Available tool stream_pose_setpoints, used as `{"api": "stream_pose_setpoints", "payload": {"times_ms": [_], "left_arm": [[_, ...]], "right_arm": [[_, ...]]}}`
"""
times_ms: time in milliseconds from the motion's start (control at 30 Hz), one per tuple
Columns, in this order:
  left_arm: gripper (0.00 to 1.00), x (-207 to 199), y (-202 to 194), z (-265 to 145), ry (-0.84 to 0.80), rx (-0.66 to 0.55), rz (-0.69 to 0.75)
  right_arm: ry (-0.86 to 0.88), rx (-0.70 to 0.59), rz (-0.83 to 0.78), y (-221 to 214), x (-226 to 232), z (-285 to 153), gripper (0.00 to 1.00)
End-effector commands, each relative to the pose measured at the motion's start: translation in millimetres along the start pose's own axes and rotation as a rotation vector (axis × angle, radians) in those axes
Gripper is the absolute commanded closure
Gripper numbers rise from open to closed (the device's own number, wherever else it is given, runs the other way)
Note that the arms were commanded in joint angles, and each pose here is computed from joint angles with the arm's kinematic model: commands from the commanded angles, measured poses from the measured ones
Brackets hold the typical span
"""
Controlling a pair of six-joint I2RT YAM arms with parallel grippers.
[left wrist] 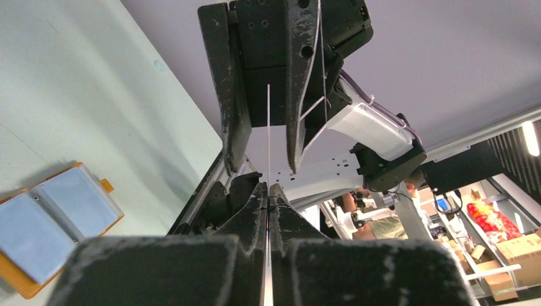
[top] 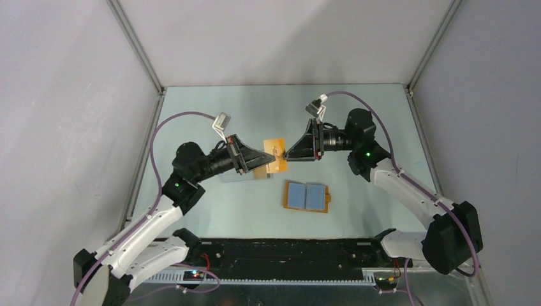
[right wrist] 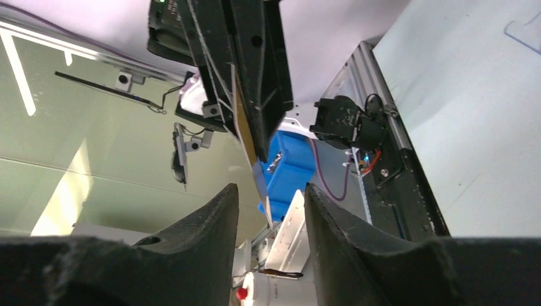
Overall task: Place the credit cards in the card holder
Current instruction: Insert the credit card into the card holder.
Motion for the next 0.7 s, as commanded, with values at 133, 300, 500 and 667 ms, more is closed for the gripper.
{"api": "stream_pose_setpoints", "payload": {"times_ms": [133, 300, 500, 667], "left_arm": [[1.0, -4.3, -4.9, -2.6, -0.034, 0.003, -0.009], [0.99, -1.6, -6.8, -2.7, -0.027, 0.004, -0.018], [0.42, 21.8, -17.9, -0.8, 0.048, 0.001, -0.066], [0.4, 77.3, -47.2, 2.3, 0.244, 0.027, -0.197]], "right_arm": [[0.111, 0.049, -0.018, -2.7, 20.4, 16.4, 0.64], [0.104, 0.054, 0.002, -2.8, 15.7, 21.4, 0.94], [-0.047, -0.016, -0.012, -5.1, -10.7, 15.1, 1.0], [-0.335, -0.107, 0.05, -14.5, -82.0, -14.2, 1.0]]}}
Point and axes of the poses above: each gripper's point midway between its finger pads, its own z axis out along the fingers, its own x axis along the line the jaws close on, y = z × x, the point moved 4 cm from there along -z, back along the fingers, and after that the axes turned 11 degrees about z, right-handed, at the moved point
